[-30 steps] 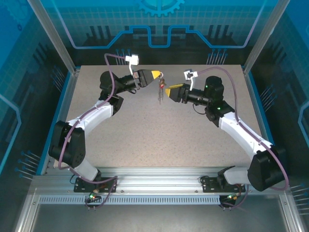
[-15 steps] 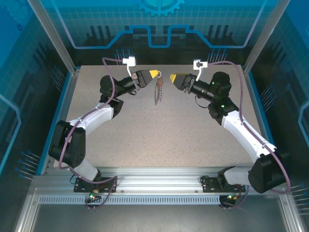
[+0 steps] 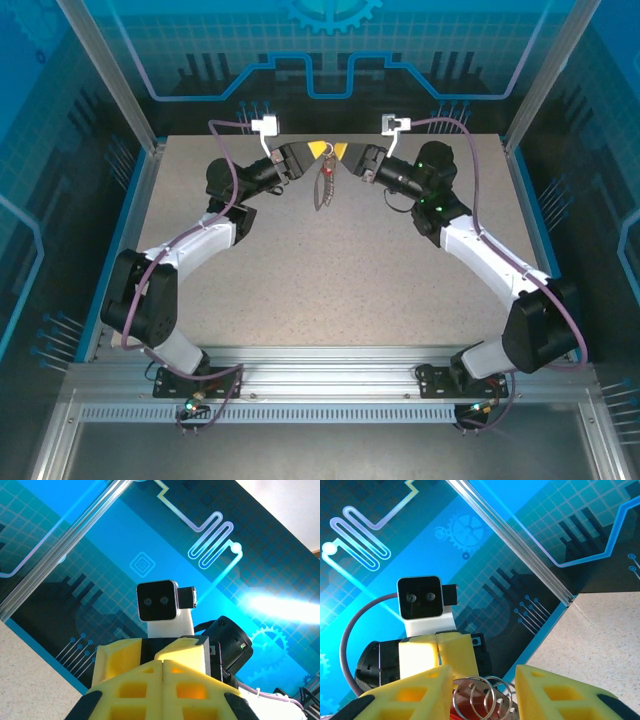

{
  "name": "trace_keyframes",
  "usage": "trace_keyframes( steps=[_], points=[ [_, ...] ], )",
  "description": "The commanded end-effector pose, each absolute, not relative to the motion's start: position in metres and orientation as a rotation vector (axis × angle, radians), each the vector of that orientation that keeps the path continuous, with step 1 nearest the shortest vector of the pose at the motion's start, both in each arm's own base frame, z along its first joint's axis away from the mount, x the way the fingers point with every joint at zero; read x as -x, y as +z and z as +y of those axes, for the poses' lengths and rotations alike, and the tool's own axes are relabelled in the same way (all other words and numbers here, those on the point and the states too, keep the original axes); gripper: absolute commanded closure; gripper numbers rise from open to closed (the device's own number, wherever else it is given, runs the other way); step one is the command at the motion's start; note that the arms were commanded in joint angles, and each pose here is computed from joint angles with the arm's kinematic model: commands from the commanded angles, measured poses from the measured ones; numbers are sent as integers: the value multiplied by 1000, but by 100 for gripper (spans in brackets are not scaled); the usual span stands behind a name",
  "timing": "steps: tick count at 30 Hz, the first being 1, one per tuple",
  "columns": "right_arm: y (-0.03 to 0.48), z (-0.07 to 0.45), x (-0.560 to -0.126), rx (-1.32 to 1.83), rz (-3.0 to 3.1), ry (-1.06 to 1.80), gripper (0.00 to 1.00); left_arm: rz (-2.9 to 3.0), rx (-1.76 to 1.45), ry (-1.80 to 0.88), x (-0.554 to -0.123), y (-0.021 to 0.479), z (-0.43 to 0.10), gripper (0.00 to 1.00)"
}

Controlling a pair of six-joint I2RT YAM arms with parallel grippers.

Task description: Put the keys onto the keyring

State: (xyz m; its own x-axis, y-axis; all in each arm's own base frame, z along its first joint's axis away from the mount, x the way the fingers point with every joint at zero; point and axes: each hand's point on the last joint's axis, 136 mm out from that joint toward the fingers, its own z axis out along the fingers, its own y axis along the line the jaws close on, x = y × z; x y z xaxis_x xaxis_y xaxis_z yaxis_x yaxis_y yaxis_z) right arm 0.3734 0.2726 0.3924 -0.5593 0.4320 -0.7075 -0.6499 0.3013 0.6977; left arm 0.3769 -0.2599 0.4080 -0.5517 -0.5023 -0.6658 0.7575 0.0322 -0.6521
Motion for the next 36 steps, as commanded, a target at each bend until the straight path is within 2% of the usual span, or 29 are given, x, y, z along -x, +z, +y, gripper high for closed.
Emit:
trace_keyframes(
  steps=[1, 23, 27, 36],
  points=[
    [422, 278, -366, 250, 1529, 1463, 61, 1283, -309, -1693, -366, 424, -258, 100],
    [421, 283, -359, 267, 1522, 1471, 59, 1288, -311, -1698, -366, 422, -260, 100],
    [420, 284, -359, 269, 1522, 1473, 63, 1288, -314, -1699, -366, 422, -260, 100],
    [419, 290, -362, 289, 1526, 1491, 79, 1292, -316, -1704, -366, 421, -260, 100]
  ],
)
